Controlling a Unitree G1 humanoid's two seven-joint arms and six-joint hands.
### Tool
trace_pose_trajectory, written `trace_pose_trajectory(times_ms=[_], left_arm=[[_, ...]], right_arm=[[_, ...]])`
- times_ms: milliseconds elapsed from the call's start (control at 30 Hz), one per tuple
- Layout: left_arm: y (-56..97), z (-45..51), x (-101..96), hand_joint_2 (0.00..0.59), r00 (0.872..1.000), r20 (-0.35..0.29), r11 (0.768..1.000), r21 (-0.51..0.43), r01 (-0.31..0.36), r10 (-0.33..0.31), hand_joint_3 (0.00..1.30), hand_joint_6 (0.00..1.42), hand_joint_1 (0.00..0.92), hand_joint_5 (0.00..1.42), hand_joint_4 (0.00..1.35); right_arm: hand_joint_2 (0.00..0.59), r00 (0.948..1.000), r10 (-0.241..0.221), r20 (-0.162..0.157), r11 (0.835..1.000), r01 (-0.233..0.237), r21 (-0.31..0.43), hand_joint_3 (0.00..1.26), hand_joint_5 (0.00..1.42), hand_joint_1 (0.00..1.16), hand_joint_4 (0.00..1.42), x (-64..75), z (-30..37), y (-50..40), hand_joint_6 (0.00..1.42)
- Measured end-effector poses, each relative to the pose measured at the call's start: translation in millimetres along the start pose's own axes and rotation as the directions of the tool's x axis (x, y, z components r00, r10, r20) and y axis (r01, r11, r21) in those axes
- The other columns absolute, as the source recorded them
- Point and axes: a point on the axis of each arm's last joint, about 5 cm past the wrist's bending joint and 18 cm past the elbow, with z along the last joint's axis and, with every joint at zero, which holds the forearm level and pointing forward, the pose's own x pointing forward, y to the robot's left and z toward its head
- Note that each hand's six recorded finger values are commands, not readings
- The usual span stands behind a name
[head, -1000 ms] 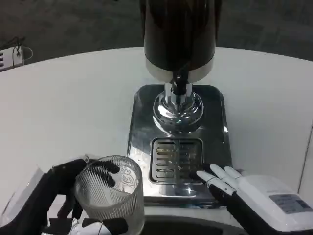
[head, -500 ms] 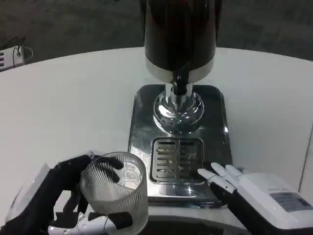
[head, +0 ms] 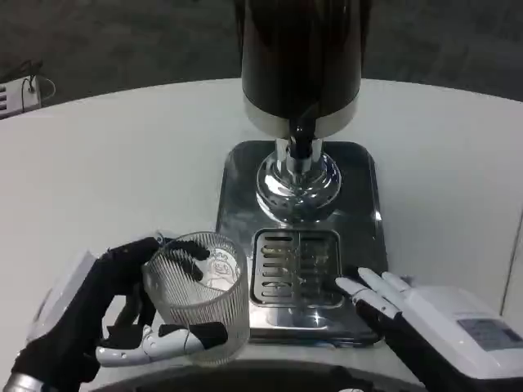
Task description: Grasp the cup under the faucet to collect the drink, then remove the cup.
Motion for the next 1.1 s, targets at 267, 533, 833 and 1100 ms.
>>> trace_pose_trajectory(times_ms=[267, 533, 833, 1100], left_arm=[[0.4, -8.5, 23.0, 0.0, 1.0, -0.002, 0.999, 0.039, -0.02, 0.02, 0.94, 1.41, 0.635, 1.22, 1.05], [0.5, -14.7, 44.8, 0.0, 1.0, 0.011, 0.994, 0.107, -0.025, 0.024, 0.94, 1.41, 0.635, 1.22, 1.05], [-2.5, -14.4, 67.1, 0.0, 0.999, 0.034, 0.988, 0.152, -0.028, 0.024, 0.94, 1.41, 0.635, 1.22, 1.05], [-7.8, -12.7, 84.9, 0.0, 0.999, 0.036, 0.983, 0.183, 0.0, -0.007, 0.94, 1.41, 0.635, 1.22, 1.05]], right_arm=[[0.478, 1.0, -0.001, -0.005, 1.0, 0.001, 0.015, 0.11, 0.0, 0.52, 0.0, -6.4, 1.2, 0.4, 0.0], [0.478, 1.0, 0.002, -0.008, 1.0, -0.002, 0.02, 0.12, 0.01, 0.52, 0.0, -10.3, -0.2, 0.1, 0.01], [0.478, 0.9999, 0.002, 0.015, 1.0, -0.003, 0.018, 0.13, 0.01, 0.52, 0.0, -11.3, -0.3, -1.0, 0.02], [0.478, 0.9998, -0.003, 0.02, 1.0, 0.002, 0.021, 0.13, 0.03, 0.52, 0.0, -12.3, -1.0, -2.4, 0.03]])
